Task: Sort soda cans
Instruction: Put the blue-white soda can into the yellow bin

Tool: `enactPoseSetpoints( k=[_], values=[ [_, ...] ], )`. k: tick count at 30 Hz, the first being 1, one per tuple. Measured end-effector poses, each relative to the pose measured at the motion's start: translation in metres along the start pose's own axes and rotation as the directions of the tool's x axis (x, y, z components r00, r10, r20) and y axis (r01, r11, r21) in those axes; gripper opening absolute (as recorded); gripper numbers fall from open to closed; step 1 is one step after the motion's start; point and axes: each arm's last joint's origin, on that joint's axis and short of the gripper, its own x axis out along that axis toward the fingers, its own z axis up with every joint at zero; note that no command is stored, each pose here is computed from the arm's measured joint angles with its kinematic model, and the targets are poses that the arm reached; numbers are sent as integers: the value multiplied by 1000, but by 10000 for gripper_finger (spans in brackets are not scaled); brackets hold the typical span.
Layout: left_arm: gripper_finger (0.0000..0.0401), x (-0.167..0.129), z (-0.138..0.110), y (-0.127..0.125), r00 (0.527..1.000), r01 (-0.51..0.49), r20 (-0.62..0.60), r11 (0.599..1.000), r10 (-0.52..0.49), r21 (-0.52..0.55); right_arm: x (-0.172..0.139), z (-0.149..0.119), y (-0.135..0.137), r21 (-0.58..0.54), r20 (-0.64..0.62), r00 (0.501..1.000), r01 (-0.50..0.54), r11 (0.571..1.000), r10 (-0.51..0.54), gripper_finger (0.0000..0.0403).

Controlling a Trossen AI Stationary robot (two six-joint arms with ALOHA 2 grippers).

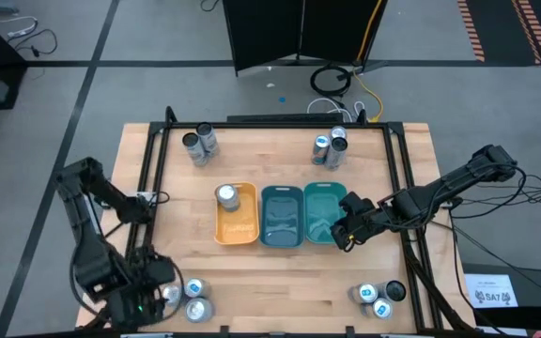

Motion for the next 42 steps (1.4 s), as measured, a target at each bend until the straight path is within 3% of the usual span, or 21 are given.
enactPoseSetpoints(
  k=[5, 11, 18, 25, 37, 42],
  values=[
    [368, 24, -5, -15, 997, -74, -20, 994, 76, 80, 0, 0, 0, 0, 1, 1000, 1, 1000, -1, 107],
    [368, 26, -8, -17, 996, -80, -23, 991, 83, 103, 0, 0, 0, -6, 1, 1000, 1, 1000, -1, 107],
    [368, 43, -9, -25, 1000, 6, -4, 996, -6, 85, 0, 0, 0, -13, -1, 1000, 1, 1000, -1, 107],
    [368, 61, -14, -16, 998, -51, -26, 997, 52, 58, 0, 0, 0, -17, -2, 1000, 0, 1000, 0, 107],
    [368, 88, -19, -11, 998, -36, -41, 997, 39, 61, 0, 0, 0, -17, -2, 1000, 1, 1000, -1, 107],
    [340, 90, -20, -7, 995, -59, -81, 996, 64, 67, 0, 0, 0, -17, -2, 1000, 1, 1000, -1, 107]
  ],
)
